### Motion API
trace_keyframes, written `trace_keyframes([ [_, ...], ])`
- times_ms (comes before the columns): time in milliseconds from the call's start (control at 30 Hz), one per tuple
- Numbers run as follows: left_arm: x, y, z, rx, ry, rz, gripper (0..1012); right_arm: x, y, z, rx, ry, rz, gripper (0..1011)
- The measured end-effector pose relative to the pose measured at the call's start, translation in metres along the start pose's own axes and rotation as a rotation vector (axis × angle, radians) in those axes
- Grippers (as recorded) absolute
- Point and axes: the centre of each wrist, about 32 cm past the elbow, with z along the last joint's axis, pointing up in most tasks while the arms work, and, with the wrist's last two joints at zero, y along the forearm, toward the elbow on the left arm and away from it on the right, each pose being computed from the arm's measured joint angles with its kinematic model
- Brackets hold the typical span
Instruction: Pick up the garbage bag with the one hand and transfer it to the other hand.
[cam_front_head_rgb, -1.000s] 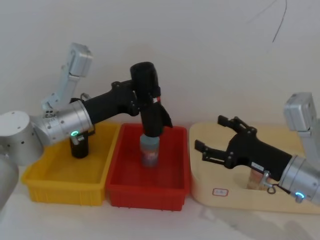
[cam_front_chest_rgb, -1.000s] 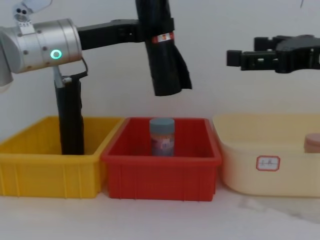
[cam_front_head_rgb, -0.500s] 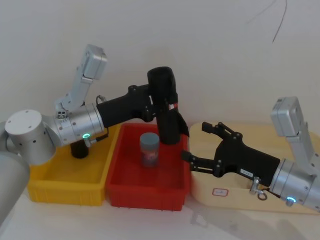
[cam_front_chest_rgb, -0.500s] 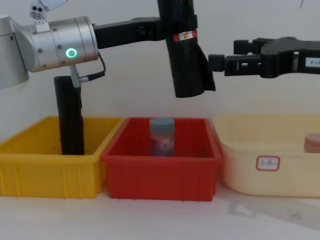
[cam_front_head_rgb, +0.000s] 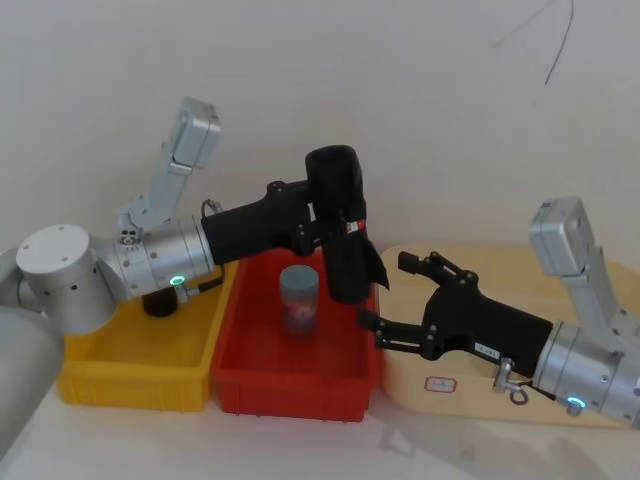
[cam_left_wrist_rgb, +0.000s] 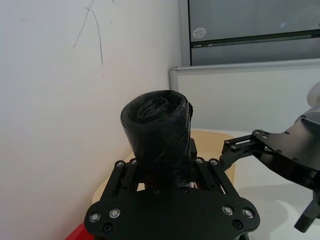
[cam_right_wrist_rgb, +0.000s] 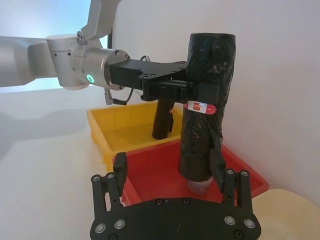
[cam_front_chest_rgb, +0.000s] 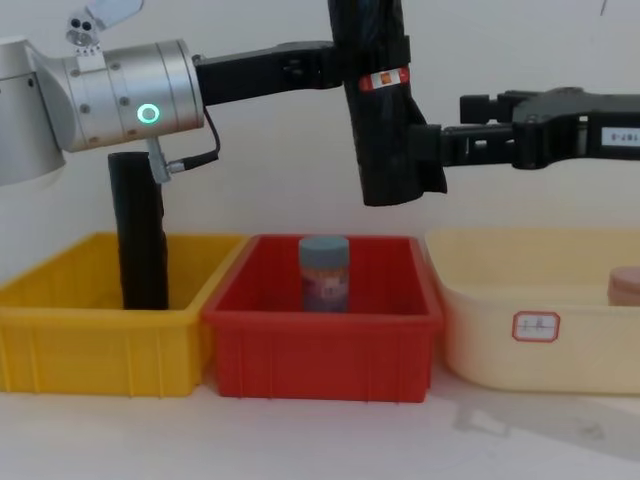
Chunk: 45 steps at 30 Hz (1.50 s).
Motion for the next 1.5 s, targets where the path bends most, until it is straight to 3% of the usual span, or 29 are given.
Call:
trace_keyframes([
  [633, 0.0, 0.0013, -0.001, 0.0, 0.01, -0.014, 426, 0.002, 0.003, -0.006, -0.041, 0.014, -0.038, 1000],
  [1500, -0.0043, -0.0034, -0.0016, -0.008, -0.004, -0.032, 425, 0.011, 0.028, -0.003, -0.103, 0.075, -0.1, 1000],
])
